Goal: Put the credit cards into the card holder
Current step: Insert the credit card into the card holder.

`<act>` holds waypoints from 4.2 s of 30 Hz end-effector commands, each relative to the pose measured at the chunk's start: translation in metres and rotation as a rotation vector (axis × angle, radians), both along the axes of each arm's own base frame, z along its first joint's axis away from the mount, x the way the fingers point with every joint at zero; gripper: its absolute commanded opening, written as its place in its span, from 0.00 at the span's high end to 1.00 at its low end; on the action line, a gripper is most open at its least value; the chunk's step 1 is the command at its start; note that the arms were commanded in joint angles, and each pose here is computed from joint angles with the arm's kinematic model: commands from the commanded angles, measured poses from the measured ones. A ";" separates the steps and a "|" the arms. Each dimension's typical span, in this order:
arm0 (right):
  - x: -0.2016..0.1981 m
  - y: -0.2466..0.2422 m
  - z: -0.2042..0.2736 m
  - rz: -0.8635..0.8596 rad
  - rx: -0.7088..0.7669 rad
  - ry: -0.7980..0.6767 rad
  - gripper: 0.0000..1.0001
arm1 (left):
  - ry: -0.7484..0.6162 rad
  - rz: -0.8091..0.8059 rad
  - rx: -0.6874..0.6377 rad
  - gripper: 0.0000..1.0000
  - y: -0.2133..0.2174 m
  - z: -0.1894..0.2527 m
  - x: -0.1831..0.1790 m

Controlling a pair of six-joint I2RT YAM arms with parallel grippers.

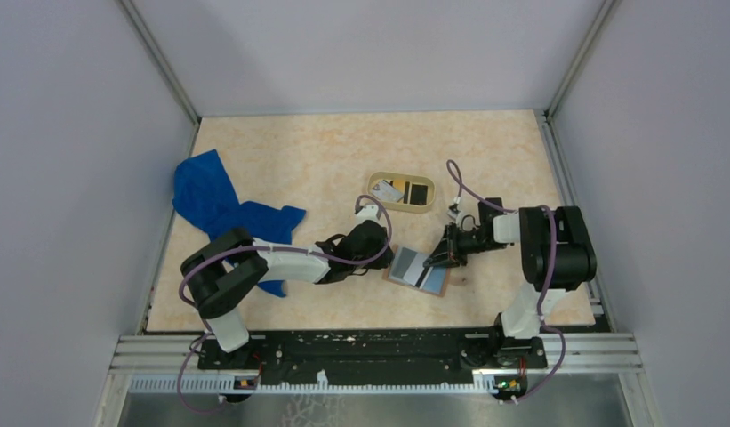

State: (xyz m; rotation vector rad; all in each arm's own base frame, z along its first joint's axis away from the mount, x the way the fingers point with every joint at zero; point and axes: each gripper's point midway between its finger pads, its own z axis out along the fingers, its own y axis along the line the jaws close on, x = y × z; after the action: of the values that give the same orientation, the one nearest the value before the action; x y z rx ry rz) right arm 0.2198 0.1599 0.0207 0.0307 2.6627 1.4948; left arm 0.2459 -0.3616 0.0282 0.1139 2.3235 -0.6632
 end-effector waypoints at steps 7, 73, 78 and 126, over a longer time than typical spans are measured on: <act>0.012 0.005 -0.013 0.066 -0.031 -0.021 0.85 | -0.009 -0.009 0.030 0.61 0.005 -0.003 0.002; 0.022 0.004 0.004 0.119 -0.024 -0.075 0.60 | -0.182 -0.024 0.425 0.45 -0.065 -0.010 -0.024; 0.031 -0.005 0.018 0.131 -0.033 -0.173 0.59 | -0.198 -0.075 0.365 0.43 -0.075 0.006 -0.027; -0.002 0.046 0.052 1.274 -0.283 -1.684 0.99 | 0.076 -0.185 -0.238 0.78 0.034 0.016 0.039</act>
State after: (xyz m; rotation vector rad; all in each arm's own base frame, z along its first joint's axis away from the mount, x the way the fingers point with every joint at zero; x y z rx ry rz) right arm 0.1870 0.2063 0.0801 -2.0024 1.1337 0.6930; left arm 0.2869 -0.3107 0.0360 0.1665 2.2913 -0.9542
